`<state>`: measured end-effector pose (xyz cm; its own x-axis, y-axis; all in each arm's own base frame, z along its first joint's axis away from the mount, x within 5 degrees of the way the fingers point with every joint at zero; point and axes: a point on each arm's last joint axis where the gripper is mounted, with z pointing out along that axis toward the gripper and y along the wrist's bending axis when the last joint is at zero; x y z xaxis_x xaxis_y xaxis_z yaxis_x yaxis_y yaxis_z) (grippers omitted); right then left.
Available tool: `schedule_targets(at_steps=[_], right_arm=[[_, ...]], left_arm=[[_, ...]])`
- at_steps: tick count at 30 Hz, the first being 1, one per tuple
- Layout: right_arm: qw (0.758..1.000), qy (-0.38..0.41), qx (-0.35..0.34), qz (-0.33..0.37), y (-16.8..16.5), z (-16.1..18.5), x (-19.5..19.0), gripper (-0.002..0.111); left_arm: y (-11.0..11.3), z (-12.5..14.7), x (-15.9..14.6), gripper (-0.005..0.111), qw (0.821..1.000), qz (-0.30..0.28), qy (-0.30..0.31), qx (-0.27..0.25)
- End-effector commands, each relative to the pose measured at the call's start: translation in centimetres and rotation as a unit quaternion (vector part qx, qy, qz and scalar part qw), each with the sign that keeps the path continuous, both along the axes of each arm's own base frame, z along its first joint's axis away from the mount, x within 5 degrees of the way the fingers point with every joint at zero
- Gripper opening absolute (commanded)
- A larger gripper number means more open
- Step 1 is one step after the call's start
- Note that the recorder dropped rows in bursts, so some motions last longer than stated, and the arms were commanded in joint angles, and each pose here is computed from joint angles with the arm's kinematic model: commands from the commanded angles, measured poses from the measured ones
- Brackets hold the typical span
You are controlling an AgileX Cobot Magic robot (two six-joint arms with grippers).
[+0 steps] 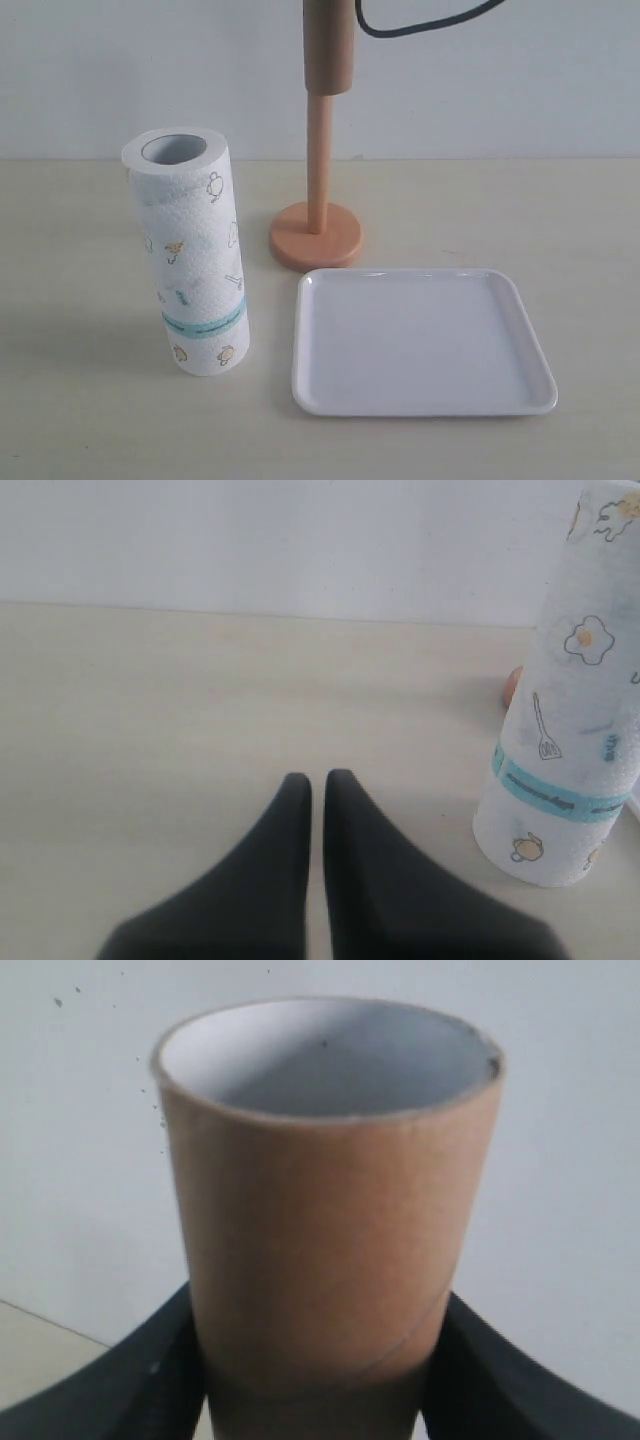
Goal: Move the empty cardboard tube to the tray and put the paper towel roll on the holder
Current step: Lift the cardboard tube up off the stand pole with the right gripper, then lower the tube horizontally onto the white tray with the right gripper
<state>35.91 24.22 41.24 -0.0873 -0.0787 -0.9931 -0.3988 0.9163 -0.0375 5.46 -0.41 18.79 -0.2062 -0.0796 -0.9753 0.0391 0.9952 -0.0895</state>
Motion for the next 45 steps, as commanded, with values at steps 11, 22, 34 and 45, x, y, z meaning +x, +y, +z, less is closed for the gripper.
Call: schedule_targets(at_steps=[11, 22, 34, 45], right_arm=[[0.996, -0.084, 0.037, -0.010, 0.7, 6.1, -2.4, 0.000], [0.990, -0.131, 0.044, -0.029, -1.8, 10.3, -4.9, 0.000], [0.994, -0.083, -0.022, -0.073, -7.1, 13.7, -9.8, 0.000], [0.998, -0.037, -0.041, -0.027, -12.1, 11.3, -16.8, 0.000]], left_arm=[[0.0, -0.1, 0.0, 0.004, 1.000, 0.002, -0.002, 0.000], [0.0, -0.1, 0.0, 0.004, 1.000, 0.002, -0.002, 0.000], [0.0, -0.1, 0.0, 0.004, 1.000, 0.002, -0.002, 0.000], [0.0, -0.1, 0.0, 0.004, 1.000, 0.002, -0.002, 0.000]])
